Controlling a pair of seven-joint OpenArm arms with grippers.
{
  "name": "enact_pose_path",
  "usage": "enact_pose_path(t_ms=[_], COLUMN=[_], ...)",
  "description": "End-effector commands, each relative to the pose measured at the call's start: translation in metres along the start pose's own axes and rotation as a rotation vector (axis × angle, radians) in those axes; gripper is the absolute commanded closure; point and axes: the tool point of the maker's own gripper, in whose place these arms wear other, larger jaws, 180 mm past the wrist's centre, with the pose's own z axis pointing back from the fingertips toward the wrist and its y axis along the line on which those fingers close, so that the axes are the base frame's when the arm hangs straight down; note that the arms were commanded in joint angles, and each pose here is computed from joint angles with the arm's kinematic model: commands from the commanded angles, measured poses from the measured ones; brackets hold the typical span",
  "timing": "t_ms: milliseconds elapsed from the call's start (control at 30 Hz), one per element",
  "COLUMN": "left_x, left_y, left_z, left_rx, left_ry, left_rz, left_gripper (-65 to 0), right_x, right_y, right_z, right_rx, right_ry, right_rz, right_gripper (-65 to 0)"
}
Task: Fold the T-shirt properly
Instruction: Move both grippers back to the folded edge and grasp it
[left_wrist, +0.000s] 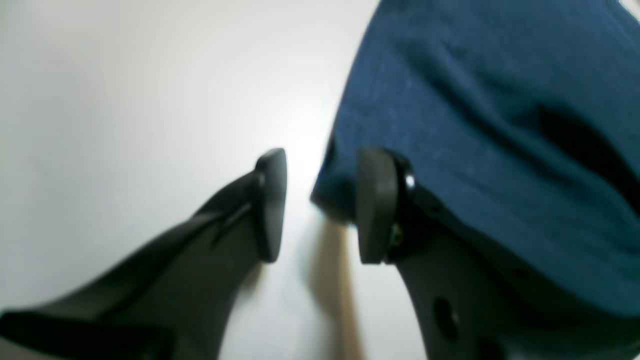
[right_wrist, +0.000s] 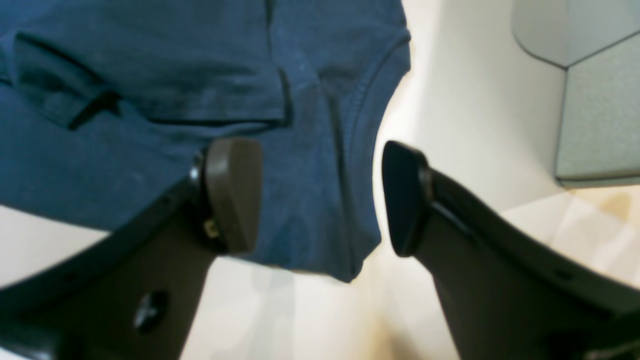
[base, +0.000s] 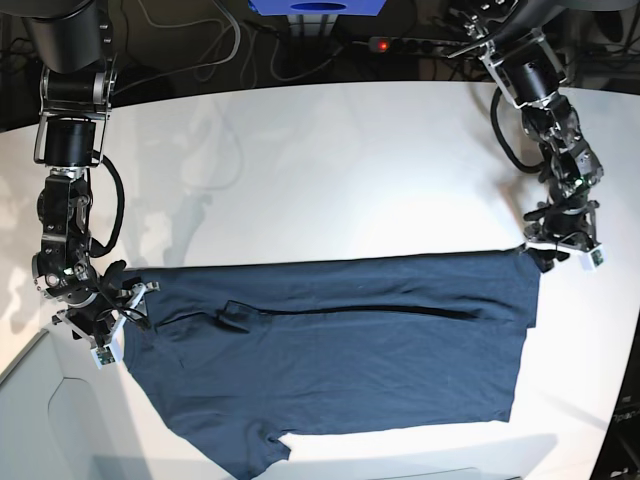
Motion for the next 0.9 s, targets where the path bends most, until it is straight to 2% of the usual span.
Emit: enact_pose_path(t_ms=[0,267,367,500,633,733,867], left_x=[0.024,-0.004,-0.009,-0.011,-0.014,-0.022,-0.024], left_y=[-0.002,0.000,0.001,-0.022,-0.028,-0.024,-0.024], left_z=[0.000,-0.017,-0.021,-0.027,-0.026,-0.024,-0.023], left_rx=[-0.011,-0.006,-0.002,-0.057,-0.069,-0.064,-0.065], left_ry=[-0.064,0.020,0.000,-0.019,-0.011,0.000,0.001], left_rz=[-0.004,0.047,0.064,0.000,-0.012,-0.015,-0.014], left_gripper=[-22.6,-22.6,-22.6,-22.3,-21.8,-15.7,-7.5], right_x=[0.025,0.025,0.025,0.024,0.022,0.016,-0.002], right_y=[-0.010,-0.010,-0.010,-0.013,-0.022,-0.039,-0.044], right_z=[0.007,0.007,0.007,0.008,0.011,0.014,0.009], right_rx=[-0.013,-0.012,-0.012,-0.018,-0.035,-0.063,-0.064], right_ry=[-0.067,-0.067,-0.067,-0.063,-0.058,-0.046,-0.039], right_rz=[0.021,0.020,0.020,0.023,0.033,0.027,-0.021], right_gripper=[-35.8,-35.8,-36.4,-36.4,-36.5,-37.2,-41.4])
